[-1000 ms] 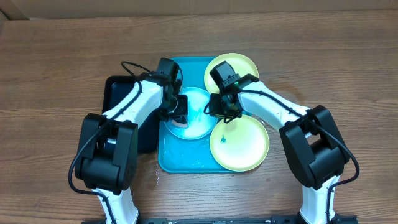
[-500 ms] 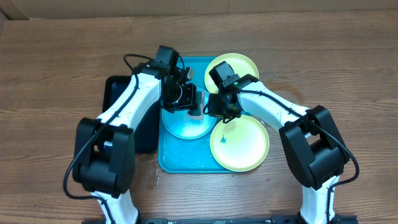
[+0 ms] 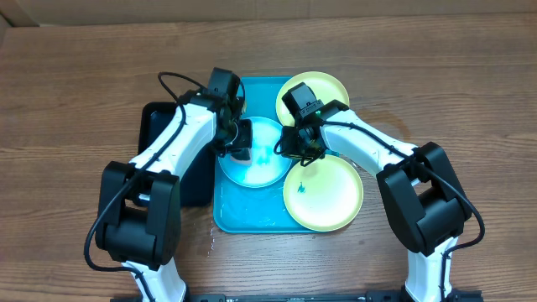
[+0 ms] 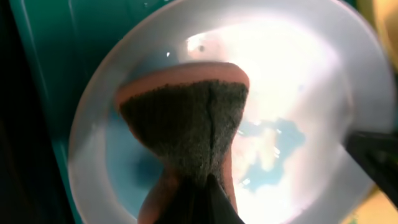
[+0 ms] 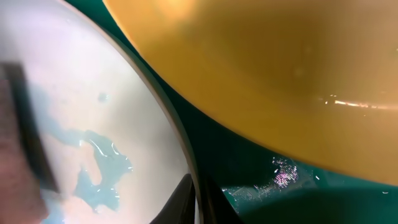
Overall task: Clean dirty plates on tray and stack at the side
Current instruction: 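Scrub the white plate surface with the sponge in the left gripper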
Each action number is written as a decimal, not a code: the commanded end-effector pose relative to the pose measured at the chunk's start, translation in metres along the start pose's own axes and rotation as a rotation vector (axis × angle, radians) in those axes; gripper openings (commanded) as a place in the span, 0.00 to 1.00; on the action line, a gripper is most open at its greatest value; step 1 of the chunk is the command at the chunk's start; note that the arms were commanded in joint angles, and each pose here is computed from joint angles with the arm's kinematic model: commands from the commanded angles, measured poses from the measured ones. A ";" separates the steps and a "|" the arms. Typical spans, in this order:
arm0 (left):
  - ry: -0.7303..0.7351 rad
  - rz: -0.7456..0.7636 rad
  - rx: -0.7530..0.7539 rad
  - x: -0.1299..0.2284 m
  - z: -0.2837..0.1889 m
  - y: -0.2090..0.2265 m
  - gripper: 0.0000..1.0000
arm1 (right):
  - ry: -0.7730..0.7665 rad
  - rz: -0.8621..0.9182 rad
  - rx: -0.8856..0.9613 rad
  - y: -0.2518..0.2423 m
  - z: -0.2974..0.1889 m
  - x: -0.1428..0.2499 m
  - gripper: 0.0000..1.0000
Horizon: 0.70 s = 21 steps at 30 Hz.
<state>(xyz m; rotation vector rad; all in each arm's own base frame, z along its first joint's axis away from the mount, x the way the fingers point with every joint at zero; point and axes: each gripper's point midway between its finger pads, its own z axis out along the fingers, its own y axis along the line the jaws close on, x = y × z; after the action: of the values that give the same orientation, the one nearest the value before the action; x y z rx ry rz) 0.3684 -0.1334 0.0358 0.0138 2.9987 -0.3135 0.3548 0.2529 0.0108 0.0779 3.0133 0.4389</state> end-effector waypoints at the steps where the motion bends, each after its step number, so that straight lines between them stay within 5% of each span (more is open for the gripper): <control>1: -0.015 0.019 -0.033 0.005 0.009 0.010 0.04 | 0.007 -0.006 -0.005 0.003 0.003 0.002 0.08; 10: -0.056 0.021 0.002 0.011 0.033 0.011 0.04 | 0.006 -0.006 -0.005 0.003 0.003 0.002 0.08; 21: -0.034 0.071 0.413 0.010 0.018 -0.060 0.05 | 0.007 -0.006 -0.005 0.003 0.003 0.002 0.08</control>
<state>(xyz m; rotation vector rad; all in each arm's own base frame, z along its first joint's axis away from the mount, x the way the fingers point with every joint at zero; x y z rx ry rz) 0.3725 -0.1690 0.0237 0.0752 2.8505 -0.6634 0.3545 0.2522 0.0106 0.0787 3.0150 0.4345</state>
